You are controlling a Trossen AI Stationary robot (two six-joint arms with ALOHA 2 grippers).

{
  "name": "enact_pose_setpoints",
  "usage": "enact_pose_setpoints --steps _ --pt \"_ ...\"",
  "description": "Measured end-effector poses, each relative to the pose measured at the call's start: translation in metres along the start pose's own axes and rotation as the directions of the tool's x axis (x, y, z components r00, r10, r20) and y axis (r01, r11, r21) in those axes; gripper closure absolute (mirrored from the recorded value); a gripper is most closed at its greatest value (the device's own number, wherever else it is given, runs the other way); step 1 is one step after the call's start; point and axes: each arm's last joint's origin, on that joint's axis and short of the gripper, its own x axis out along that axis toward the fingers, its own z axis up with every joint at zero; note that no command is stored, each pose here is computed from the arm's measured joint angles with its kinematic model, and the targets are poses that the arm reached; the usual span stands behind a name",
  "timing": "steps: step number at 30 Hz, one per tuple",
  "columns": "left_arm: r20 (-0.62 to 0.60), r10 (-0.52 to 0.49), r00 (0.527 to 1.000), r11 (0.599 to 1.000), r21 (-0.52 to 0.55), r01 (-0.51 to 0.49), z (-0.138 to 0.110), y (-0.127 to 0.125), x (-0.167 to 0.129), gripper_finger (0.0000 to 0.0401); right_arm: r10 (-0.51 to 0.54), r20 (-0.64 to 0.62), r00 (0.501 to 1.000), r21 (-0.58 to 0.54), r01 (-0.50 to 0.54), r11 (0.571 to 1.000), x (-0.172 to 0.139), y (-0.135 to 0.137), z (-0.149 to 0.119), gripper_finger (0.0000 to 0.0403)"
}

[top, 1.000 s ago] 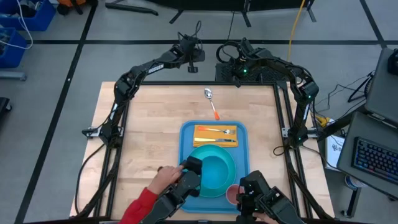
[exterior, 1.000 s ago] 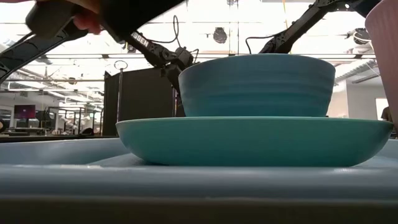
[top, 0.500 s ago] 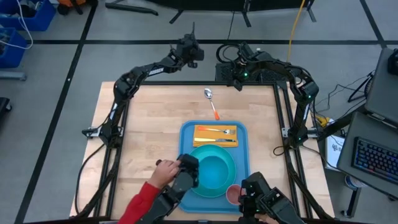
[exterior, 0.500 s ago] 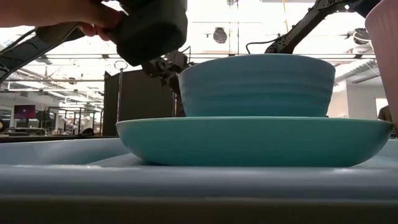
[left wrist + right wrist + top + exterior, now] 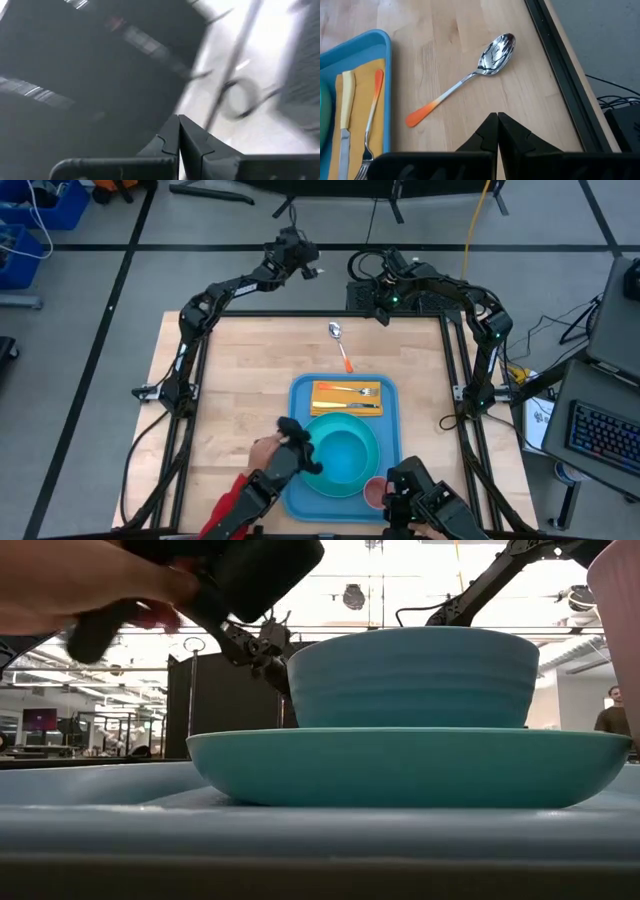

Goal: Set up tray
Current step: Adjust the blue serving tray

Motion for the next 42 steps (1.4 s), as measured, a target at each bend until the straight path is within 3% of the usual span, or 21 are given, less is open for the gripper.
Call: enact_pose_setpoints --steps 3,8,13,15,17,20,23,25,27,29,32,35,38,42 --pt "0.146 -0.18 0.973 0.983 0.073 0.17 0.0 -0.007 0.0 0.0397 0.0 0.0 1.0 0.002 0.0 1.0 0.0 0.0 0.0 0.0403" --pt "0.274 -0.267 0.924 0.96 0.165 0.228 0.001 -0.014 0.002 0.0398 0.001 0.0 1.0 0.006 -0.001 1.0 0.0 0.0 0.0 0.0403" --pt "0.417 -0.4 0.816 0.915 0.23 0.331 0.002 -0.018 -0.001 0.0389 0.003 0.002 1.0 0.006 -0.003 1.0 0.0 0.0 0.0 0.0403" --pt "0.441 -0.452 0.775 0.891 0.265 0.368 0.003 -0.022 -0.002 0.0395 0.003 0.002 1.0 0.006 -0.003 1.0 0.0 0.0 0.0 0.0403" --pt "0.431 -0.475 0.767 0.878 0.29 0.381 0.005 -0.027 -0.003 0.0398 0.003 0.002 1.0 0.006 -0.003 1.0 0.0 0.0 0.0 0.0403" --pt "0.409 -0.465 0.785 0.883 0.277 0.379 0.006 -0.029 -0.003 0.0392 0.004 0.002 1.0 0.006 -0.004 1.0 0.0 0.0 0.0 0.0403" --pt "0.42 -0.49 0.764 0.872 0.26 0.416 0.004 -0.029 -0.003 0.039 0.004 0.002 1.0 0.006 -0.004 1.0 0.0 0.0 0.0 0.0403" --pt "0.443 -0.505 0.741 0.859 0.17 0.484 0.0 -0.026 -0.003 0.0397 0.004 0.002 1.0 0.006 -0.004 1.0 0.0 0.0 0.0 0.0403" --pt "0.5 -0.52 0.693 0.803 0.008 0.596 -0.001 -0.017 -0.003 0.0397 0.004 0.002 1.0 0.006 -0.004 1.0 0.0 0.0 0.0 0.0403" --pt "0.552 -0.532 0.642 0.732 -0.081 0.676 -0.006 -0.008 -0.003 0.0394 0.004 0.002 1.0 0.006 -0.004 1.0 0.0 0.0 0.0 0.0403" --pt "0.568 -0.54 0.621 0.64 -0.202 0.741 -0.017 0.0 -0.002 0.0395 0.004 0.002 1.0 0.005 -0.004 1.0 0.0 0.0 0.0 0.0403" --pt "0.571 -0.537 0.621 0.52 -0.356 0.777 -0.023 0.006 -0.001 0.0398 0.003 0.003 1.0 0.004 -0.003 1.0 0.0 0.0 0.0 0.0403" --pt "0.589 -0.554 0.588 0.377 -0.452 0.808 -0.027 0.009 -0.002 0.039 -0.006 0.019 1.0 0.004 0.006 1.0 0.0 -0.001 0.002 0.0403" --pt "0.624 -0.578 0.526 0.146 -0.555 0.819 -0.03 0.01 -0.003 0.0394 -0.025 0.052 0.998 0.035 0.024 0.999 0.0 -0.003 0.006 0.0403"
